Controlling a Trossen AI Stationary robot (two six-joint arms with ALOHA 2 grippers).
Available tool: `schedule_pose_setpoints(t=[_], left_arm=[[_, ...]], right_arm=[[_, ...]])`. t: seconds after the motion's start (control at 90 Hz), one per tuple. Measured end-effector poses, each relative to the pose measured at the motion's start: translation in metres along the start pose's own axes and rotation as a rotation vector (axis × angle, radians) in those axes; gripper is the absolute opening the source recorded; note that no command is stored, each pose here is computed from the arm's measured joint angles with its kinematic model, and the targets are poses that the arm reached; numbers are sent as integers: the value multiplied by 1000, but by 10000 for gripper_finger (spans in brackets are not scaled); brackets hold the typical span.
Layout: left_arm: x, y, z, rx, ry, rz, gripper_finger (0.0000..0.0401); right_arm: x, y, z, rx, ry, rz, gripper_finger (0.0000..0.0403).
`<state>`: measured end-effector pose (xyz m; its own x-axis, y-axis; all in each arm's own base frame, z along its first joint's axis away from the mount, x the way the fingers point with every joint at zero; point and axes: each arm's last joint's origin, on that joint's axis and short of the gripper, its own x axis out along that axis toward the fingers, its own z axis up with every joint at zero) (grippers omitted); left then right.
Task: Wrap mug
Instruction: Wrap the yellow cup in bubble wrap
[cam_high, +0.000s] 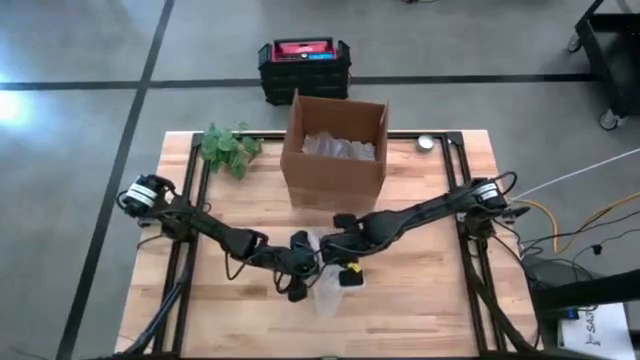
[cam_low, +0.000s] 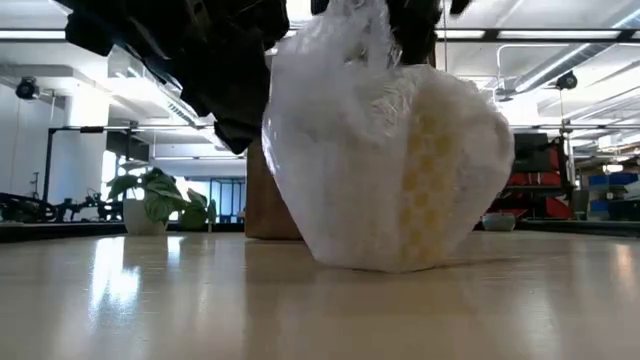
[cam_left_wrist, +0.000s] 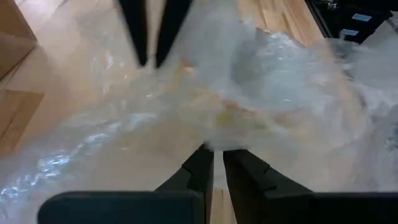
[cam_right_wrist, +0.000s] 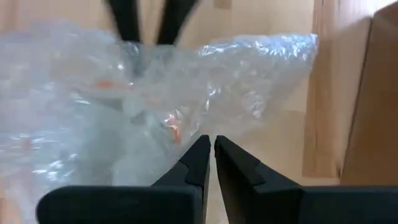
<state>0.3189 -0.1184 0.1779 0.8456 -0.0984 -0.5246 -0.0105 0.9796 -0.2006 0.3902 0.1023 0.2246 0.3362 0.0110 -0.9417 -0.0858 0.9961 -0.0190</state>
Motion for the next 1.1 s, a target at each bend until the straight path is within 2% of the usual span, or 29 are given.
schedule_pose_setpoints(t=[0.367,0.478,0.833,1.011,1.1], left_arm=[[0,0,0,-4,-3,6,24],[0,0,0,-5,-4,6,24],[0,0,0,-4,-2,7,24],[-17,1,10,-3,20,28,24],[-29,3,17,-17,-10,106,24]], right_arm=[[-7,16,-1,-31,-31,21,14],[1,20,-2,-36,-12,22,14],[67,33,-8,-39,102,-5,13],[67,33,-8,-33,97,-2,13],[61,33,-6,-32,76,2,13]])
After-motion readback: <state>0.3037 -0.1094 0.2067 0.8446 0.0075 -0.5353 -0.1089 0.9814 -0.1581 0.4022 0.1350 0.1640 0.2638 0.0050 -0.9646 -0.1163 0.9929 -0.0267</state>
